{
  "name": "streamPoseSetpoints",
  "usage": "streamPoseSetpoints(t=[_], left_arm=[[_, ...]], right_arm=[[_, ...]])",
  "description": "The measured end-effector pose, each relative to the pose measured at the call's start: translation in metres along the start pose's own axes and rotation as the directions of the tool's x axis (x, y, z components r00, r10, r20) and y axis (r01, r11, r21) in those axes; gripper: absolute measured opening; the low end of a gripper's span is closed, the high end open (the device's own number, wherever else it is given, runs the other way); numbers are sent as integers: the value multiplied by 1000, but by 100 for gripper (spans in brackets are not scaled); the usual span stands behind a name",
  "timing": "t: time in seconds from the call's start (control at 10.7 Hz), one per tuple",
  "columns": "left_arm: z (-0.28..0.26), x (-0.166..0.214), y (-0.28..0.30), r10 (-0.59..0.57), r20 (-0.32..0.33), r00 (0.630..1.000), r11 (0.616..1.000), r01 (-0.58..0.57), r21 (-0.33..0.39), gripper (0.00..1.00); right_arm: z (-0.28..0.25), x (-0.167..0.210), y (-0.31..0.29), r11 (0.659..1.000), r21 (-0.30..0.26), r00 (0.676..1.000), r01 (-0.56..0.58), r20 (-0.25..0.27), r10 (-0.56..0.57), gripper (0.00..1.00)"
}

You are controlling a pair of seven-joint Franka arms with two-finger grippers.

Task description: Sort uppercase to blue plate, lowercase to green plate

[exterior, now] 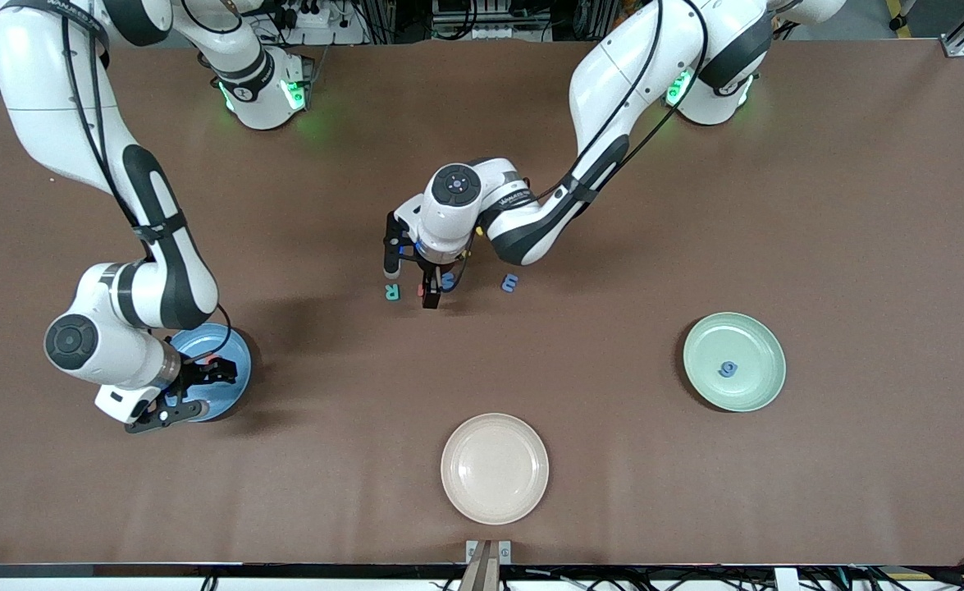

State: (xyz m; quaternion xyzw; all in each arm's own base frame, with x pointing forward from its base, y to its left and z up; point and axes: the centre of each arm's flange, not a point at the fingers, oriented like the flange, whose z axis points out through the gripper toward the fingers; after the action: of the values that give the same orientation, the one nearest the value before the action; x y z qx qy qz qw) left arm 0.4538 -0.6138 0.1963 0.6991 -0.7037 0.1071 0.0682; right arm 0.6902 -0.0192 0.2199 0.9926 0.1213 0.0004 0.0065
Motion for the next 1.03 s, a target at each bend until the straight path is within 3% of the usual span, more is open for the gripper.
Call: streamPoseSetpoints(t=[0.47,1.03], left_arm=[[21,3,-1,6,-3,1000,1000,-6,4,100],[34,4,4,11,4,1000,1000,-11,-1,100]], right_arm=[[-9,-33,110,986,-11,986,-166,-20,166,100],[-8,-36,117,984,-6,984,-176,-21,176,100]])
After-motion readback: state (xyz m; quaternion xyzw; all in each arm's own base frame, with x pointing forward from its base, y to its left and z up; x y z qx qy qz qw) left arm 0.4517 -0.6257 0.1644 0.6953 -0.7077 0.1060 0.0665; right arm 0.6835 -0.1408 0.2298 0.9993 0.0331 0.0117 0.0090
